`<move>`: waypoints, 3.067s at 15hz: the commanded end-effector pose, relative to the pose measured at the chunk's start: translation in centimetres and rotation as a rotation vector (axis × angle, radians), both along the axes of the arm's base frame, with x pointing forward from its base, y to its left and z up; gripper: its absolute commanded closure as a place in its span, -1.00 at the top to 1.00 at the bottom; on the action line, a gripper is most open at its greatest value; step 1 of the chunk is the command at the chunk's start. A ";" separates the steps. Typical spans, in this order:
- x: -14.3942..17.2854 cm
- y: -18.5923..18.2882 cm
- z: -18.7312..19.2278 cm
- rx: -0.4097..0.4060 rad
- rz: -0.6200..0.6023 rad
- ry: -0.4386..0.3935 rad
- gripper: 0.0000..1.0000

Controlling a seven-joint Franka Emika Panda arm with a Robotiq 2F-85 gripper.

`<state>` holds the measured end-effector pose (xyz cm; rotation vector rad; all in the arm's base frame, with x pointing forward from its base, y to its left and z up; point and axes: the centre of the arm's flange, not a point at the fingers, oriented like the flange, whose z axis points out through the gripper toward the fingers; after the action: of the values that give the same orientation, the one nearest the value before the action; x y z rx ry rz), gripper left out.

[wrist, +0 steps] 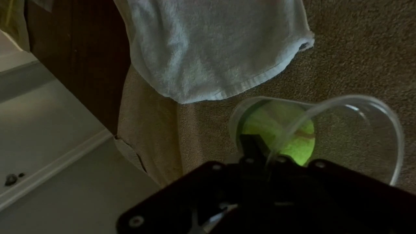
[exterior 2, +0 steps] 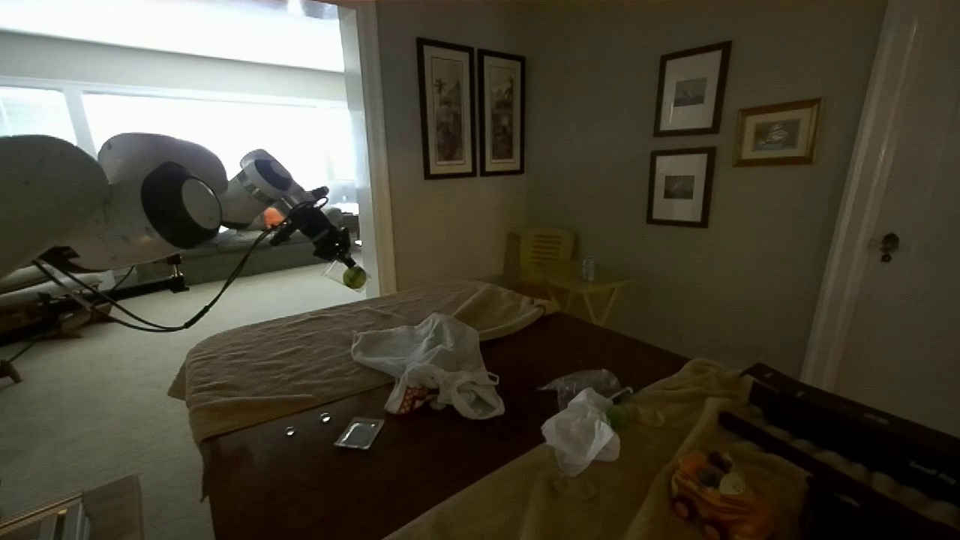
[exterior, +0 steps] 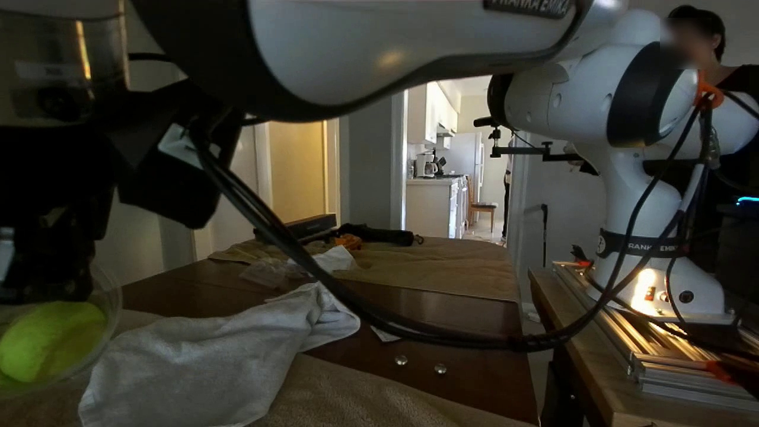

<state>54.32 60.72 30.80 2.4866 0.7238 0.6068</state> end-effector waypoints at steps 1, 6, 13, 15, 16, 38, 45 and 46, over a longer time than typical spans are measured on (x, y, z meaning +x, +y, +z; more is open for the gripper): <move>-1.4 -4.3 -1.2 0.083 -0.061 -0.008 -0.99; -0.7 -5.8 -2.9 0.176 -0.208 0.045 -0.99; 2.6 -2.5 -3.3 0.151 -0.208 0.041 -0.95; 2.8 -3.5 -2.9 0.211 -0.222 0.040 -0.99; 3.0 -4.3 -2.7 0.234 -0.235 0.029 -0.99; 14.3 -15.5 -1.8 0.563 -0.919 -0.106 -0.99; 17.7 -26.8 -0.8 0.624 -1.234 -0.181 -0.99; 18.1 -28.9 -1.0 0.629 -1.283 -0.193 -0.99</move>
<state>72.92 37.33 29.08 2.7252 -1.0544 0.5935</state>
